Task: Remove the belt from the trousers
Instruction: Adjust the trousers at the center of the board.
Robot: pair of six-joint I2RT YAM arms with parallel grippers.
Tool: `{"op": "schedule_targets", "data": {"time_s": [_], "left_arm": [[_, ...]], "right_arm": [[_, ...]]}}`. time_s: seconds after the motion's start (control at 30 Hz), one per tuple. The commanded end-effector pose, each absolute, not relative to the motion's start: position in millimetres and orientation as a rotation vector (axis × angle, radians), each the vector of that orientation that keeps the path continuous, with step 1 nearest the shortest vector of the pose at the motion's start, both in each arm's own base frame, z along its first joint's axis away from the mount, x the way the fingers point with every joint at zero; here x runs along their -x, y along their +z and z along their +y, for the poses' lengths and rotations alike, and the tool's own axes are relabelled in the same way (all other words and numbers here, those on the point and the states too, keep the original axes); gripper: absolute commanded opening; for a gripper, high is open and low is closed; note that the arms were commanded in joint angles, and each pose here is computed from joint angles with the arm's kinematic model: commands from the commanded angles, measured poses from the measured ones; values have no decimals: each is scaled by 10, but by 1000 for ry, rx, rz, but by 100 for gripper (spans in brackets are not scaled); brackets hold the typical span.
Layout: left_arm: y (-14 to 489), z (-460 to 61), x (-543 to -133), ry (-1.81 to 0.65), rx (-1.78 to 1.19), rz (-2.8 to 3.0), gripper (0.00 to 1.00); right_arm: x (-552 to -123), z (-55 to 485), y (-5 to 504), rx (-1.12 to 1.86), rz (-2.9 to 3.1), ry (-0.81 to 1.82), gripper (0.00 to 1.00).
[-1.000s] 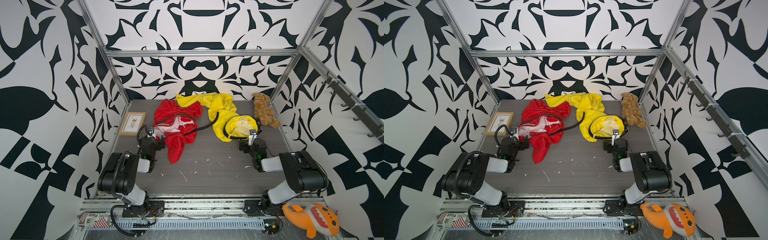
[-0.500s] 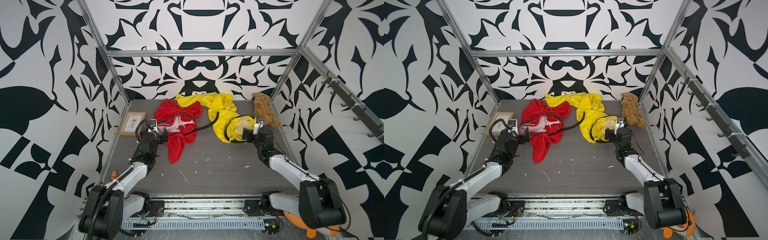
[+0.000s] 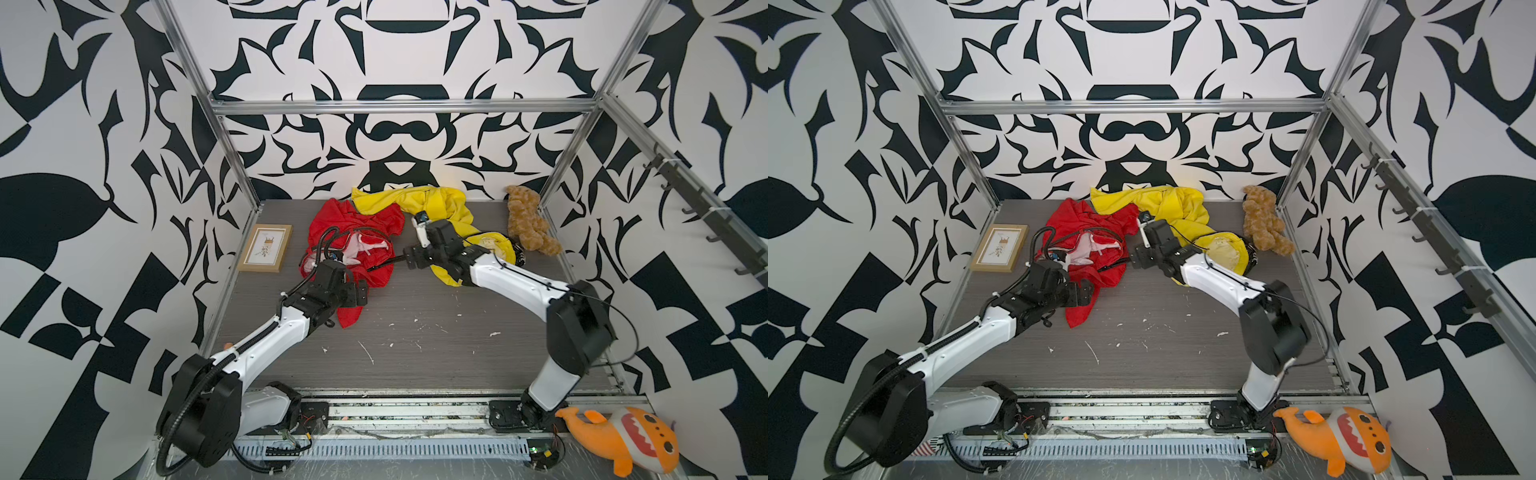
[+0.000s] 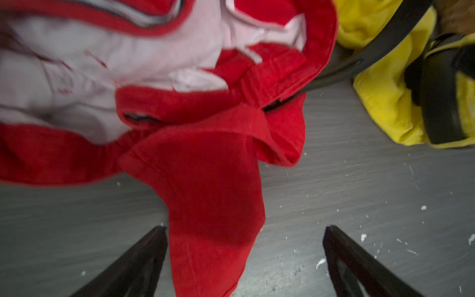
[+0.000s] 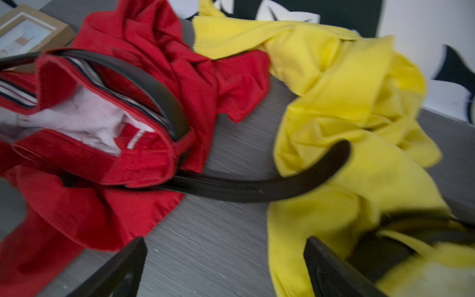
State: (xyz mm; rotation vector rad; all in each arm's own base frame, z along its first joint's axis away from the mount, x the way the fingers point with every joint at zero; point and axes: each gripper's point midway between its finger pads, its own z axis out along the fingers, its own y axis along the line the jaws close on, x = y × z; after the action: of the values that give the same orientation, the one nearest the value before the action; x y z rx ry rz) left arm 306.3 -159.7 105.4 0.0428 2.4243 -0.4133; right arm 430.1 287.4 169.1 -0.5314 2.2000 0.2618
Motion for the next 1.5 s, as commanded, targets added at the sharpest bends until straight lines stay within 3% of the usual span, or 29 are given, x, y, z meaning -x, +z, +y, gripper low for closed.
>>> {"op": "schedule_targets", "data": {"time_s": [0.0,0.2,0.27,0.33,0.37,0.43,0.57,0.6,0.67,0.77,0.8,0.83,0.9,1.0,1.2,1.47], "left_arm": [[802,-1625,-2997,-450,94,2547,99],[413,-1572,-3036,-399,192,2639,99],[329,-1533,-3064,-387,235,2656,90],[226,-1445,-3091,-376,305,2675,70],[191,-1405,-3108,-375,337,2682,62],[139,-1327,-3141,-378,386,2687,45],[122,-1134,-3138,-320,446,2699,15],[132,-1055,-3125,-289,468,2696,10],[184,-879,-3087,-219,520,2682,2],[323,-630,-3044,-110,574,2640,0],[390,-578,-3046,-83,571,2623,4],[474,-578,-3068,-85,544,2607,21],[688,-644,-3128,-134,468,2569,72],[1220,-790,-3167,-201,318,2446,100],[2263,-971,-3115,-258,65,2191,99],[3012,-1718,-2991,-415,-296,2000,99]], "right_arm": [[-4413,3241,1672,649,2233,267,99],[-4700,3681,1410,718,2261,320,97],[-4806,3724,1344,703,2265,294,92],[-4903,3745,1257,697,2274,261,86],[-4928,3749,1210,694,2282,251,81],[-4960,3747,1109,685,2304,253,51],[-4900,3656,967,665,2353,260,6],[-4861,3606,974,654,2361,256,0],[-4765,3530,1084,629,2355,269,0],[-4550,3366,1356,591,2344,292,0],[-4467,3298,1473,578,2345,295,0],[-4373,3212,1569,557,2356,293,0],[-4201,3081,1767,517,2373,307,0],[-4004,2922,2052,445,2374,333,0],[-3930,2711,2485,325,2345,301,0],[-4186,2646,2521,305,2348,47,0]]}}
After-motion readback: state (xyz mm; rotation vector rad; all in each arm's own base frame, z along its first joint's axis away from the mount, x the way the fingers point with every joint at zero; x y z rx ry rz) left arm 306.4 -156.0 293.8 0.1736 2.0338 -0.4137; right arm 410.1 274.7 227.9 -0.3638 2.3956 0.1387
